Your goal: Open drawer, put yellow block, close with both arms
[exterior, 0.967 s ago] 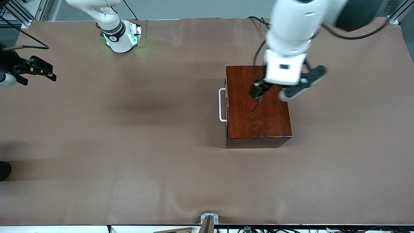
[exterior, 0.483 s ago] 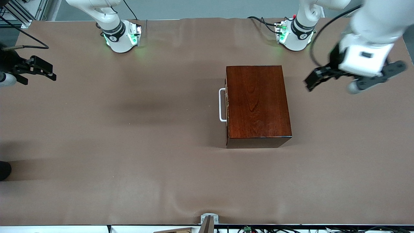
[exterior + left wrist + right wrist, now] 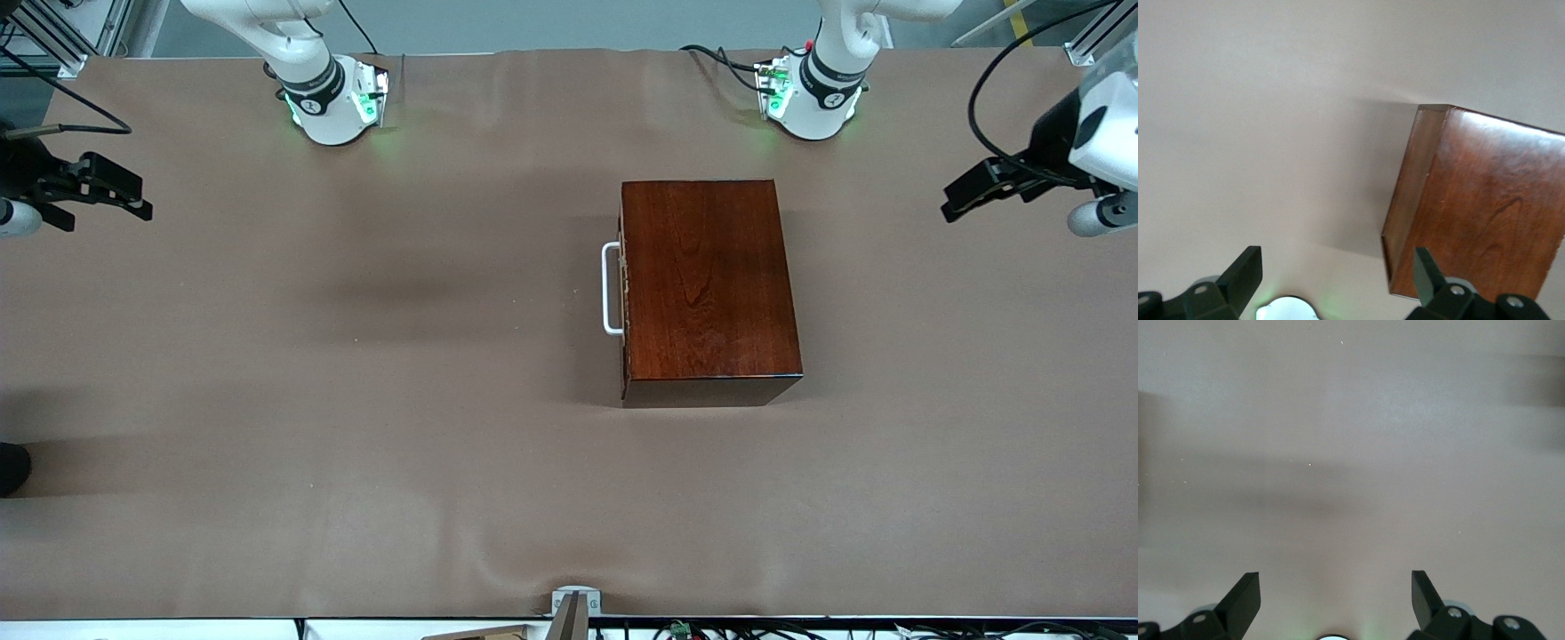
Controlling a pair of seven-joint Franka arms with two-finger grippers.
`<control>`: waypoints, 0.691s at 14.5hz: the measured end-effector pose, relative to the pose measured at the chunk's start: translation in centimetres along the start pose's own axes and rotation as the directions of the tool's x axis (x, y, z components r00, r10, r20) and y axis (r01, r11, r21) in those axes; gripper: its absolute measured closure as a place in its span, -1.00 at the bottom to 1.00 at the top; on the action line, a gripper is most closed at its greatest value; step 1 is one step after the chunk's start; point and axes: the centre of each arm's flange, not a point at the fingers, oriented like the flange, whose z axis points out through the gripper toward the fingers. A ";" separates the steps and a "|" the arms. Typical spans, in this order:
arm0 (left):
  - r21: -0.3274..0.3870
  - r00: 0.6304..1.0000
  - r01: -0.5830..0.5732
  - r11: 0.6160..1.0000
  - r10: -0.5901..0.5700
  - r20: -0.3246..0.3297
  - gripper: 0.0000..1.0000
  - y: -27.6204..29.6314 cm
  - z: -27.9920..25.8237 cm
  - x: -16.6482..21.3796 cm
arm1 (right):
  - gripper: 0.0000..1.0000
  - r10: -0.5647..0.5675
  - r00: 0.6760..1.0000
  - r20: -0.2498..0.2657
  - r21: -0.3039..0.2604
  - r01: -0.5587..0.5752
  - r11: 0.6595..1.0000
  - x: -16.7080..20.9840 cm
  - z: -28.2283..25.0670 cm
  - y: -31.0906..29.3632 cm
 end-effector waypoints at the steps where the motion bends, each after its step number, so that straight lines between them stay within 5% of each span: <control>1: -0.005 1.000 -0.006 1.000 0.006 -0.008 -1.00 -0.7 0.3 0.2 | -1.00 0.000 1.000 0.001 0.000 0.000 1.000 0.0 0.0 0.0; 10: -0.027 0.997 -0.021 0.999 0.019 -0.071 -1.00 -1.5 -0.1 0.4 | -1.00 0.003 1.000 0.011 0.002 -0.003 1.000 -0.1 0.1 0.2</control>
